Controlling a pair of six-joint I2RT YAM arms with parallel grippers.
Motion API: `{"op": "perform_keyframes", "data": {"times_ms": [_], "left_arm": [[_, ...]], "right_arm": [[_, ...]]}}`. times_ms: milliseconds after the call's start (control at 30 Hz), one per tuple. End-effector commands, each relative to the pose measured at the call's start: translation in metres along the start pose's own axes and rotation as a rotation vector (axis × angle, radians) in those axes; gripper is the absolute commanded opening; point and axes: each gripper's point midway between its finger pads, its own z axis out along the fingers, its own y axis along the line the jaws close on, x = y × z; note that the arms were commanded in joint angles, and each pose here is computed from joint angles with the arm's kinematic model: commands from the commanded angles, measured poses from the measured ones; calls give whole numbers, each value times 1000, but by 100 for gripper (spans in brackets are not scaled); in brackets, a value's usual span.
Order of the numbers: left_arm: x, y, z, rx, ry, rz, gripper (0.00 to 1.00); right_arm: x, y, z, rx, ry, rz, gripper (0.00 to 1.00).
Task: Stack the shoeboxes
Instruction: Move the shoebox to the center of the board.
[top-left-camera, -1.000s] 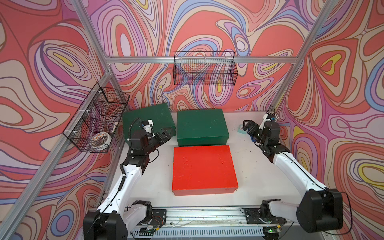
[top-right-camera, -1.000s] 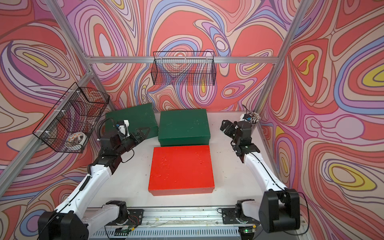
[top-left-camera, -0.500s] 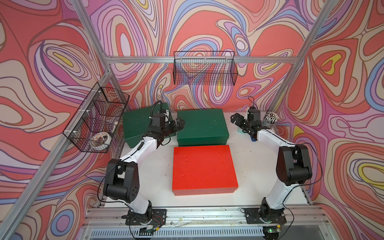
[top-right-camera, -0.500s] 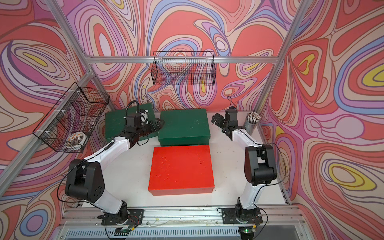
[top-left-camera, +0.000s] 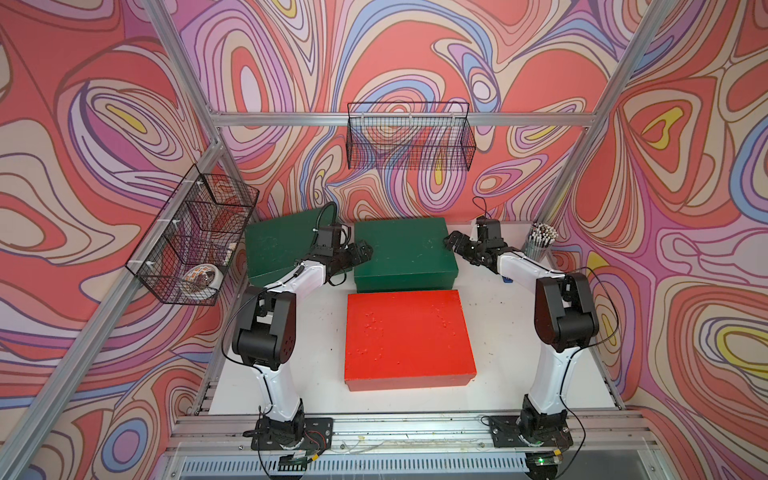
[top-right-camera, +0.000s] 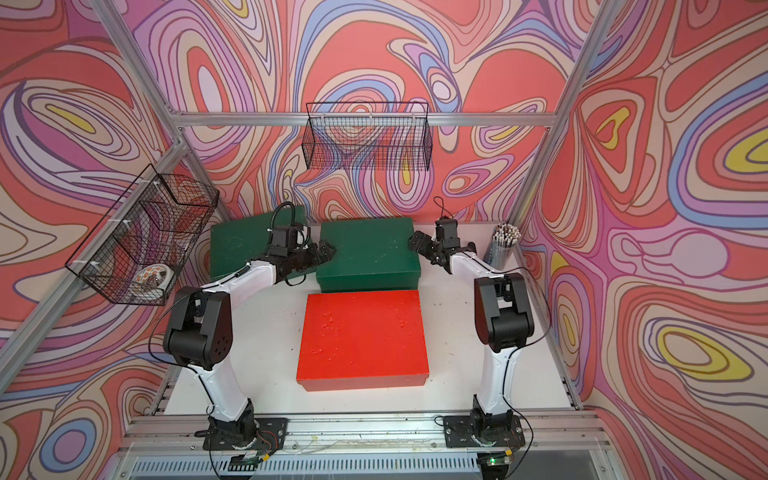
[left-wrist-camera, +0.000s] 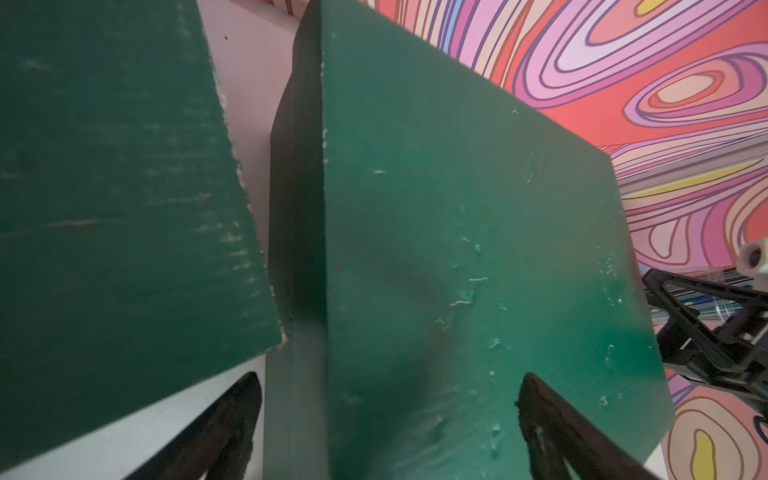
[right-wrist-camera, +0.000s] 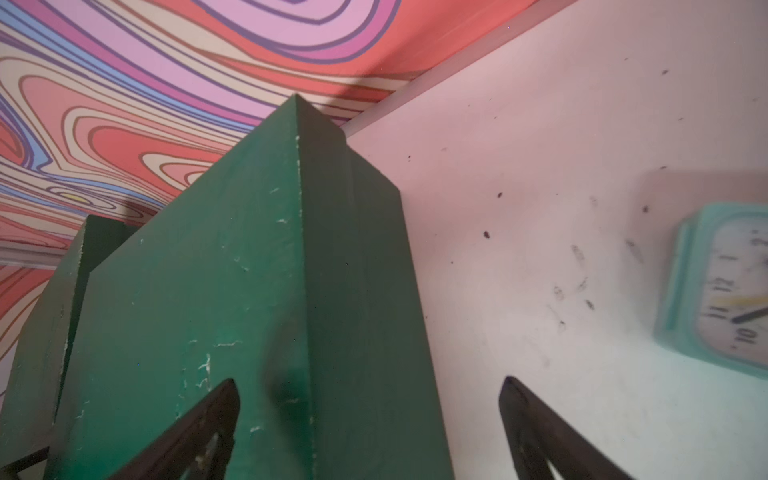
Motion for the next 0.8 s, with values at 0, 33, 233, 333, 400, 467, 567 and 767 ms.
{"op": "perform_keyframes", "data": {"times_ms": [0,33,233,333,400,467,567,767], "left_arm": [[1,-12,3,72,24,8,95],[3,-16,4,103,30,5,95],[21,-45,3,251,54,6,91],[33,-50,-2,262,63,15,91],[42,-51,-7,265,66,18,90],[50,-51,-13,271,66,20,90],[61,-49,-23,276,67,17,90],[86,-55,-50,292,55,44,91]], "right_arm": [[9,4,10,-11,29,15,98],[13,6,11,-14,32,15,98],[36,23,5,-11,36,-11,98],[49,26,-4,-15,29,-10,98],[58,28,-12,-23,29,-8,98],[67,30,-19,-25,28,-8,98],[78,31,-31,-22,21,-14,97],[92,25,-57,-9,0,2,97]]}}
